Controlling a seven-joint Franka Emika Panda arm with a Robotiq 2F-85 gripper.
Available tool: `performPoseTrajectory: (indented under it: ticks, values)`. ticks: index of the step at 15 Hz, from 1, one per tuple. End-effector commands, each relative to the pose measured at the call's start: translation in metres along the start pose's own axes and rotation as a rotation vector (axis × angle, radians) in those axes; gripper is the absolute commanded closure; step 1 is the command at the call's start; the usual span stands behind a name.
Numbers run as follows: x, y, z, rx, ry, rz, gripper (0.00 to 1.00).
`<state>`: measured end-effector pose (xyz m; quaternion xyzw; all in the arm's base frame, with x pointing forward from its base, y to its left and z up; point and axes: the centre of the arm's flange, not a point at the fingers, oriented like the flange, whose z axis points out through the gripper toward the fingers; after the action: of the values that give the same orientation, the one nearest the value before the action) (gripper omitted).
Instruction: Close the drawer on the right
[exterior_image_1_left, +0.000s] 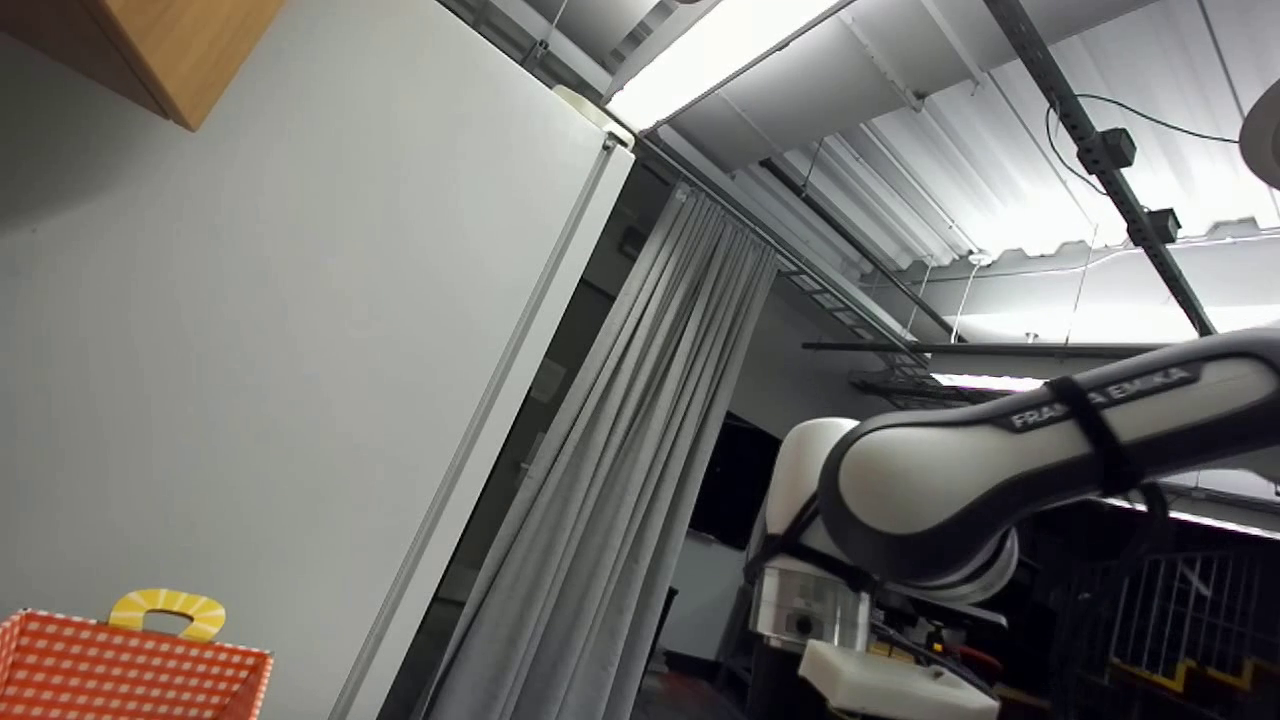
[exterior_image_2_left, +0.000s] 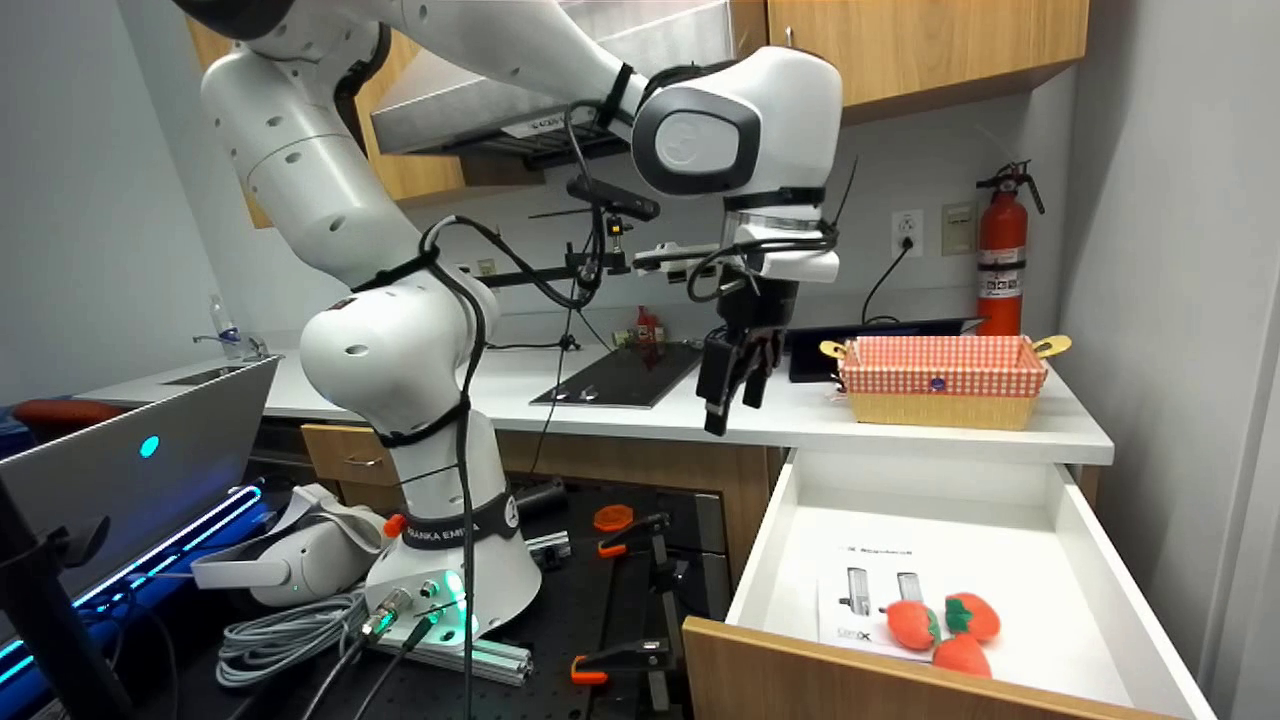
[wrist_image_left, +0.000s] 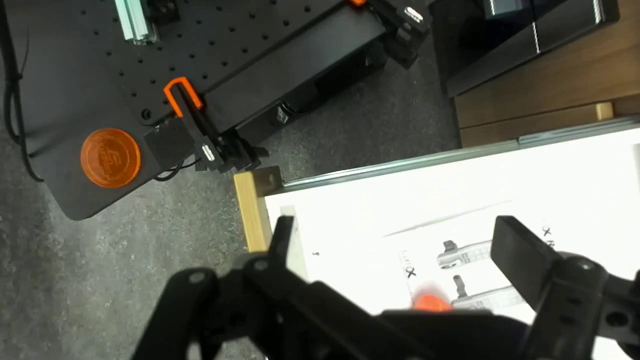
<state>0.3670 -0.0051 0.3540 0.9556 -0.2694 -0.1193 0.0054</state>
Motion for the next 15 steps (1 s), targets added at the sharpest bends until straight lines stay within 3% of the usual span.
performPoseTrajectory:
  ticks: [1,7,8,10,15]
  values:
    - [0.052,0.022,0.015,0.034,-0.008,0.086,0.00]
    - [0.119,0.066,0.040,0.084,-0.002,0.197,0.00]
    - [0.131,0.072,0.044,0.087,-0.002,0.206,0.21]
    - [0.153,0.083,0.052,0.093,0.000,0.219,0.32]
    - [0.202,0.114,0.073,0.085,0.002,0.271,0.73]
